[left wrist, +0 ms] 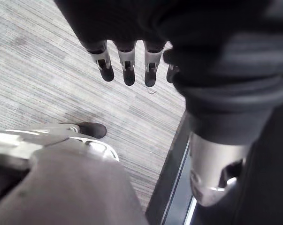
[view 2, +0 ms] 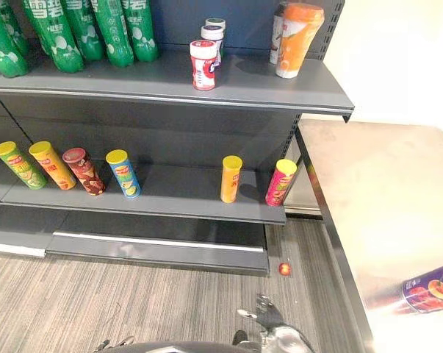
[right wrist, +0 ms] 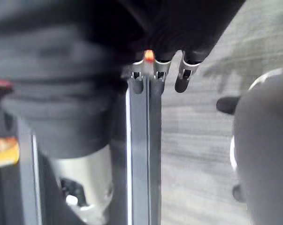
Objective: Put the gum and the chips on the shelf.
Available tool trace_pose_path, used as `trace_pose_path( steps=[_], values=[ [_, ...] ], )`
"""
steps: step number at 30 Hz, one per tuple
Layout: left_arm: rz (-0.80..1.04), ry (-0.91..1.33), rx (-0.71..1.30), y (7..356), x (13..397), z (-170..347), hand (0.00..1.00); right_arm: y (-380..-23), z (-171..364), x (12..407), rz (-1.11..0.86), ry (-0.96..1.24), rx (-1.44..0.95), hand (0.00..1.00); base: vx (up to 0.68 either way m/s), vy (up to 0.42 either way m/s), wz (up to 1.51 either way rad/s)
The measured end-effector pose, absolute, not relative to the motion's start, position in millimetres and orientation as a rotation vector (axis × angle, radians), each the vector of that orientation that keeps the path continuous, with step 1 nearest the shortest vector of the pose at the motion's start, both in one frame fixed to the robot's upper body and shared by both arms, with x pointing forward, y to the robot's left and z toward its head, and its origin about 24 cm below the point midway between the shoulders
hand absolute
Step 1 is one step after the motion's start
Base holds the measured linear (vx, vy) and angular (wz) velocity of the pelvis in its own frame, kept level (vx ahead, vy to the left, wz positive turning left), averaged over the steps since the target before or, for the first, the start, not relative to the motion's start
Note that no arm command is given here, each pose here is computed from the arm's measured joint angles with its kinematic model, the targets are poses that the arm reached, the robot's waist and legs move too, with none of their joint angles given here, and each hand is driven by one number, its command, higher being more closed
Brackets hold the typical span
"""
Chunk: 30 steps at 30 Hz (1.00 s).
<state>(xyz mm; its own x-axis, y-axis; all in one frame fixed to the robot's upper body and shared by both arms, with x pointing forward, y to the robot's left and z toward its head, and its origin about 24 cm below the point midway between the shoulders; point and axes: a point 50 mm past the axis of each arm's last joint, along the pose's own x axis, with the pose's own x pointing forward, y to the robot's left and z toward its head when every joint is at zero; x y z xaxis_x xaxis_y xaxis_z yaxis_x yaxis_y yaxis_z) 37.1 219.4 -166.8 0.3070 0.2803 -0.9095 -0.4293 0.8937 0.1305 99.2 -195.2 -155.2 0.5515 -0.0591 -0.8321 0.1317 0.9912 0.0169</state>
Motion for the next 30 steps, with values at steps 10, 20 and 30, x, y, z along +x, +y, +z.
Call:
trace_pose_path(
  steps=[10,20,30],
  values=[
    [0.473,1.168,-0.203,217.8,35.1,-167.9,0.0,-211.8,-161.1,70.4,-0.321,1.035,0.064,0.0,0.0,0.008,-0.01],
    [0.517,1.121,-0.307,220.1,40.9,-167.2,0.0,-215.0,-166.8,45.5,-0.454,1.119,0.164,0.0,0.02,0.029,-0.01],
    [0.493,1.093,-0.294,220.7,59.6,-165.2,0.0,-213.3,-166.4,35.3,-0.634,1.057,0.313,0.0,-0.06,0.129,-1.24]
  ],
)
